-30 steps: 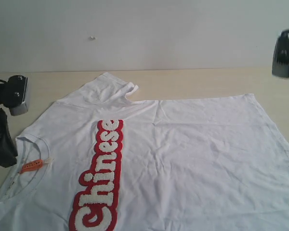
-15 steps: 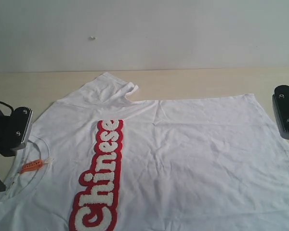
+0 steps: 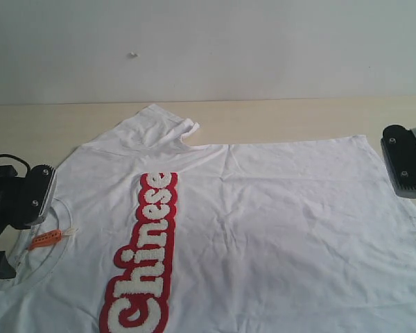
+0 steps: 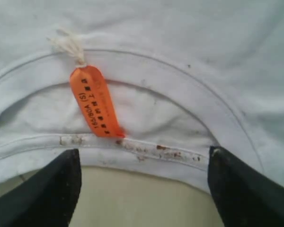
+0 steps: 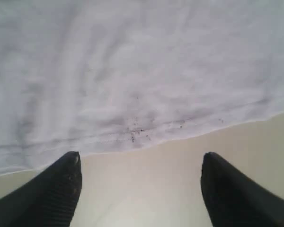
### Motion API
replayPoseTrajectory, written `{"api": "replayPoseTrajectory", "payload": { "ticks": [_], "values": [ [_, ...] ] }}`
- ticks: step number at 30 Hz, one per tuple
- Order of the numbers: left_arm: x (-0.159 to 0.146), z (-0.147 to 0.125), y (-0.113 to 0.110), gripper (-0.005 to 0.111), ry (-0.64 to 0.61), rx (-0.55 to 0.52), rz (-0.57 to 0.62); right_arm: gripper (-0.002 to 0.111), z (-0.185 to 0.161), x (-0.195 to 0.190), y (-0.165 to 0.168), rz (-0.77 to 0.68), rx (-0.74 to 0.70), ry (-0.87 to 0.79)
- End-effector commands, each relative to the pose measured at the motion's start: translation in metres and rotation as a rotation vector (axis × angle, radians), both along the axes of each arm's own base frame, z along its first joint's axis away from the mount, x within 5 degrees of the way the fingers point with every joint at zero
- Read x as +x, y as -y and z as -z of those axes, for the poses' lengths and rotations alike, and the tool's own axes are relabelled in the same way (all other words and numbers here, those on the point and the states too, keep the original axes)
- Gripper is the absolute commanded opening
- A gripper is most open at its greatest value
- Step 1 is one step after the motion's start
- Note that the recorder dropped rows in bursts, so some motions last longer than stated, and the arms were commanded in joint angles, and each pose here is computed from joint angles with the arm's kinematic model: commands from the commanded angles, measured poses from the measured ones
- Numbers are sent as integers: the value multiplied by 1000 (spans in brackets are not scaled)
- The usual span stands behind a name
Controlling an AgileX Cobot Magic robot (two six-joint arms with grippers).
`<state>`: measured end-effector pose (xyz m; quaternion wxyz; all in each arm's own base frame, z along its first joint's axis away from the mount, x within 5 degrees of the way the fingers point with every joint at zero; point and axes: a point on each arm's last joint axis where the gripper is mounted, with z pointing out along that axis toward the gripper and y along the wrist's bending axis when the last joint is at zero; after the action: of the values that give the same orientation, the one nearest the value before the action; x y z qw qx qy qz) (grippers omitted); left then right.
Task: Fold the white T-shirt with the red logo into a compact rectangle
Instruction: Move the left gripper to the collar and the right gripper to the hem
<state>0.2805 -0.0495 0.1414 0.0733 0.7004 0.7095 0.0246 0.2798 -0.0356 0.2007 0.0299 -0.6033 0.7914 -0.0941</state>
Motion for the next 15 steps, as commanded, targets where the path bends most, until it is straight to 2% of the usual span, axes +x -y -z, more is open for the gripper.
{"api": "replayPoseTrajectory", "payload": {
  "ticks": [1,4,7,10,12,15],
  "values": [
    [1,0,0,71,13,4,11,67,-8,12,6,-8,-39,6],
    [4,-1,0,71,49,2,11,67,-10,23,7,-4,-39,114],
    [7,-1,0,71,76,-1,9,67,-10,31,-3,54,87,207],
    [7,-1,0,71,81,0,10,69,-2,30,-5,-5,103,148],
    [7,-1,0,71,81,0,10,80,2,31,-2,3,73,135],
    [7,-1,0,71,81,0,10,106,6,31,2,-19,21,112]
  ]
}}
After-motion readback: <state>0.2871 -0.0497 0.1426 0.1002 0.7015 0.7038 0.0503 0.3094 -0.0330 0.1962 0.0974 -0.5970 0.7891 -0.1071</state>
